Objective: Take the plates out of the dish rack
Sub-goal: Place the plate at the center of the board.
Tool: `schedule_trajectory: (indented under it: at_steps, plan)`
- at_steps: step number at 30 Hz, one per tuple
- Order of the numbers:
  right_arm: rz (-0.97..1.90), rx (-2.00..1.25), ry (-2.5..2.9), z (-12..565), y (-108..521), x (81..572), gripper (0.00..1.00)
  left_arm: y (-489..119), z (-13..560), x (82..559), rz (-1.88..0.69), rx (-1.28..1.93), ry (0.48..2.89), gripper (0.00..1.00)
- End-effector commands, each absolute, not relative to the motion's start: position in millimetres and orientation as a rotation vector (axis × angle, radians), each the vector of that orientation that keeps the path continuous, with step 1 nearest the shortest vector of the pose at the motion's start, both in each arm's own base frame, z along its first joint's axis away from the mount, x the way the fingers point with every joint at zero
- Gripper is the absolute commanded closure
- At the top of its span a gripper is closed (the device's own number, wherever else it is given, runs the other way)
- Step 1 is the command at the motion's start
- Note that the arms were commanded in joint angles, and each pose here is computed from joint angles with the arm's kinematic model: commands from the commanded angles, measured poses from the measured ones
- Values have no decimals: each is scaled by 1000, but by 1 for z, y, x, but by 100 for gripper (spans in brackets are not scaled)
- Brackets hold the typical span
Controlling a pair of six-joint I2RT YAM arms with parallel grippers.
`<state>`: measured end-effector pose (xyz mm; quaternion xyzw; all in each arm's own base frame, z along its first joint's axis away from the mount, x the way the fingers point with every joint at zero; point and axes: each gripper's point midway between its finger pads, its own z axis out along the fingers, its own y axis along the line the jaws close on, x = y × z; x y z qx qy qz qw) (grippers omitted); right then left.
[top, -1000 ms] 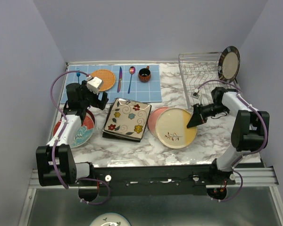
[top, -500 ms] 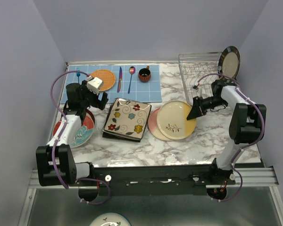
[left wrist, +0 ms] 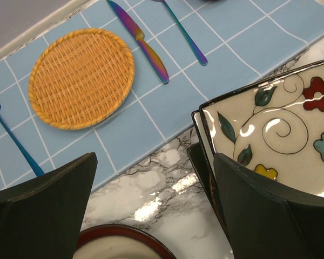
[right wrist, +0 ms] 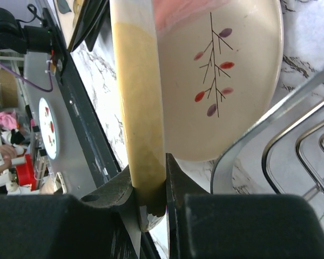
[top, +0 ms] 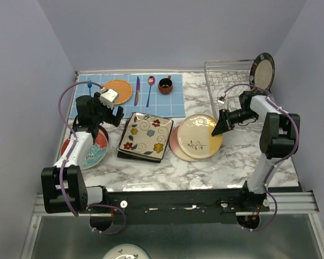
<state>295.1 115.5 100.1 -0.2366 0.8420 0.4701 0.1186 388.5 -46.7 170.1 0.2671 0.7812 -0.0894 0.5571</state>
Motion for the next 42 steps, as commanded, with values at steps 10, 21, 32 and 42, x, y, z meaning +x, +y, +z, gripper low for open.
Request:
schedule_trajectory:
  at_steps: [10,21,32,42]
  plan:
    - [1562,-681,2420,106,145,284,99,-44,172,385,-182,651,1840,2]
    - [1630,-720,2444,99,157,266,99,-44,171,381,-170,660,1836,2]
    - [1654,-693,2464,88,164,272,99,-44,167,379,-168,670,1838,2]
    - [1582,-686,2479,82,163,279,99,-45,163,377,-169,674,1841,2]
